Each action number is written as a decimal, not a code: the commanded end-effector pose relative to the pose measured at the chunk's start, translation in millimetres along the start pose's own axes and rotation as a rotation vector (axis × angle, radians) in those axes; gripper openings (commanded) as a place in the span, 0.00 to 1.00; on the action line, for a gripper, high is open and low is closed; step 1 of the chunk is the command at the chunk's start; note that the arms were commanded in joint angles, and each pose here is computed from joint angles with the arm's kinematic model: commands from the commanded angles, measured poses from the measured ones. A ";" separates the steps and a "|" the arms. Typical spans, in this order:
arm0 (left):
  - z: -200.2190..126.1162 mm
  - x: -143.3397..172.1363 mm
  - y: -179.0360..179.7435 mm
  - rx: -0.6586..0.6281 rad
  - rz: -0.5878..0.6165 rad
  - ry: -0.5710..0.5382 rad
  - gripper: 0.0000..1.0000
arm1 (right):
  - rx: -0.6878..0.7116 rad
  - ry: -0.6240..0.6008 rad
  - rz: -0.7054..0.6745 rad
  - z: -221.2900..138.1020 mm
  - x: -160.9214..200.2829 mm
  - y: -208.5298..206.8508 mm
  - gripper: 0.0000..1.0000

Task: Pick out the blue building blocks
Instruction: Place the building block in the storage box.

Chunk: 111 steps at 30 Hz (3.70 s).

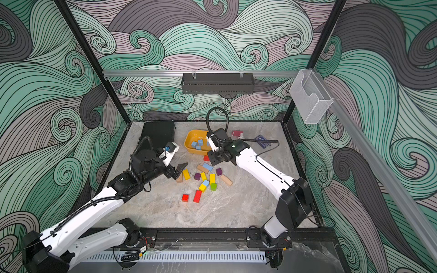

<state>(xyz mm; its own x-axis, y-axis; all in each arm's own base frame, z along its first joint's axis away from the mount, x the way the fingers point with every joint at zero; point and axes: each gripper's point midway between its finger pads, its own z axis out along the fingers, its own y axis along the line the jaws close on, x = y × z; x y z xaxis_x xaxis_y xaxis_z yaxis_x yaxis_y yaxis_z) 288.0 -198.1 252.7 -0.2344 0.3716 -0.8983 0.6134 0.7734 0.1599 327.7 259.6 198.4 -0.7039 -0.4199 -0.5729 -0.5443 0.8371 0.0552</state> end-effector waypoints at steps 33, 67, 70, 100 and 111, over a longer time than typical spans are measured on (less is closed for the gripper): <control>96.9 10.7 61.9 -0.050 -0.160 0.092 0.99 | 0.204 0.085 0.108 129.8 -59.8 -102.7 0.00; 109.5 33.5 66.0 -0.015 -0.175 0.183 0.98 | 0.191 0.196 0.112 187.0 -42.0 -108.8 0.46; 106.2 32.0 64.1 -0.006 -0.174 0.183 0.99 | 0.189 0.185 0.112 180.0 -46.2 -107.3 0.48; 54.4 25.7 54.1 -0.002 -0.137 0.148 0.99 | 0.098 0.131 0.170 137.3 -63.6 -81.2 0.75; 66.6 35.4 57.5 -0.016 -0.147 0.181 0.99 | 0.106 0.204 0.251 176.5 -43.4 -88.7 0.81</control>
<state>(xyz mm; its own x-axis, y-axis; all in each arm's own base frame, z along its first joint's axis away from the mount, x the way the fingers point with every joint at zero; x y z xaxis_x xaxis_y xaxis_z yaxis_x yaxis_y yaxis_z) 359.5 -178.5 200.8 -0.4491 0.3454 -0.8240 0.5704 0.8207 0.0331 481.4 266.0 72.8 -0.8821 -0.2836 -0.3761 -0.3319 0.9408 0.0690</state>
